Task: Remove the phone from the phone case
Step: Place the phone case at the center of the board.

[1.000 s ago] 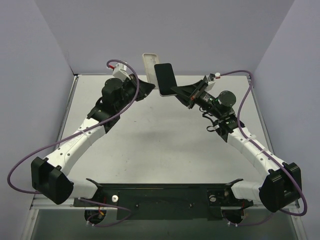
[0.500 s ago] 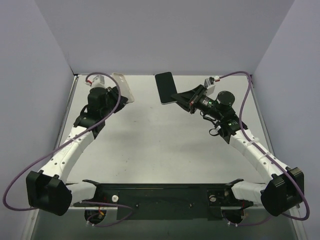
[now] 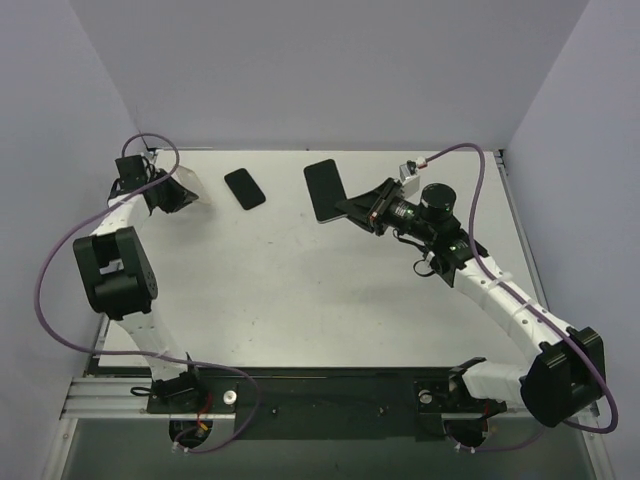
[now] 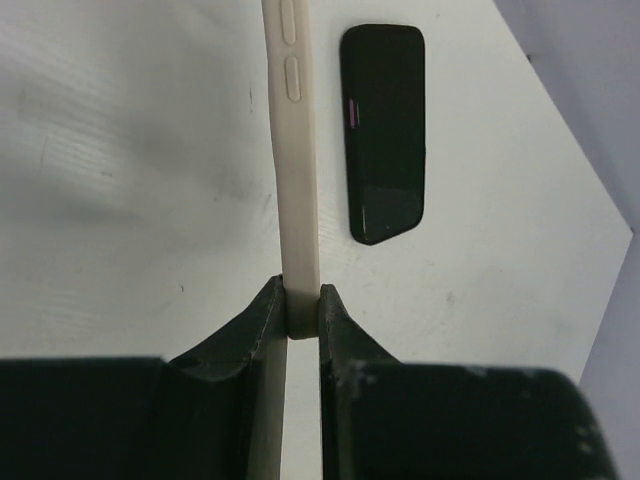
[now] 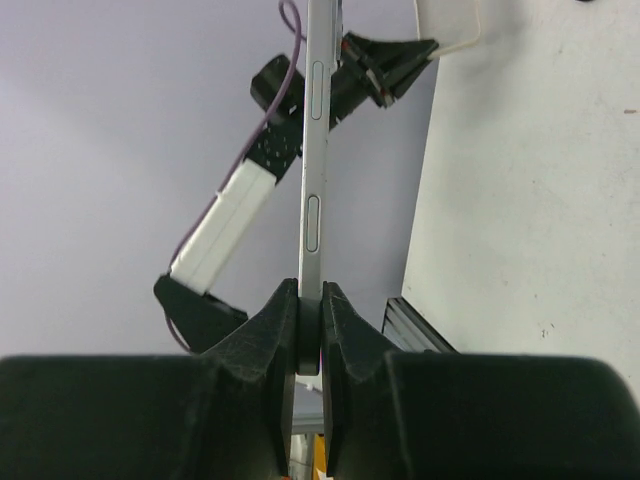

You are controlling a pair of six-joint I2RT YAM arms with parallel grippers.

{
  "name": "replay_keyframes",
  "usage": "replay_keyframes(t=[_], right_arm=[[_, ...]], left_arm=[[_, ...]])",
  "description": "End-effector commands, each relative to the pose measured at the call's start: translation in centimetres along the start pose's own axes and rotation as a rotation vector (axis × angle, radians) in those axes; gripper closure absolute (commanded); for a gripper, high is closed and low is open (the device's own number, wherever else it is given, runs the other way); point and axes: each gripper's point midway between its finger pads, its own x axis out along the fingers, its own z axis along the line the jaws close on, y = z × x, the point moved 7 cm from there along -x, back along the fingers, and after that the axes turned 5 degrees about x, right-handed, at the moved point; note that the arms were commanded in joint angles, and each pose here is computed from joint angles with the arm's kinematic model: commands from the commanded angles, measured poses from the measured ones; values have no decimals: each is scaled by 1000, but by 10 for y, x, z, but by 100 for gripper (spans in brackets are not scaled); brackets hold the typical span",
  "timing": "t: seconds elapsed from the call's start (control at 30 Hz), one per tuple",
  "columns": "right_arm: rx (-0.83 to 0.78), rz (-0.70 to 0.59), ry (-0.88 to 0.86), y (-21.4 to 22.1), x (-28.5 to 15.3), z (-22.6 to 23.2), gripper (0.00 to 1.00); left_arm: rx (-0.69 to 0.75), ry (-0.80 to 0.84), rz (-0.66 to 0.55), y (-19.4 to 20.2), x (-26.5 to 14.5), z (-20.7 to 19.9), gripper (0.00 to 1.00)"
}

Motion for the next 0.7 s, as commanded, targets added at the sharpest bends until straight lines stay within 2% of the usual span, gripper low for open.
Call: replay_keyframes(t=[0.0, 0.2, 0.4, 0.47, 0.53, 0.63, 0.67], right_arm=[[-74, 34, -43, 9, 11, 6, 100], [-95, 92, 31, 27, 31, -16, 100], [-57, 124, 15, 44, 65, -27, 100], [-29, 115, 13, 53, 79, -32, 100], [0, 107, -2, 62, 92, -38, 100], [44, 95, -21, 78, 115, -52, 100], [64, 68, -15, 79, 120, -55, 100]], left_arm=[[135, 133, 124, -22, 18, -10, 100], [189, -46, 247, -25, 35, 32, 100], [224, -184, 298, -18, 48, 54, 96], [246, -231, 304, -19, 49, 58, 91], [261, -291, 300, -22, 48, 62, 80], [276, -424, 291, -24, 44, 71, 52], [301, -479, 271, -27, 40, 71, 50]])
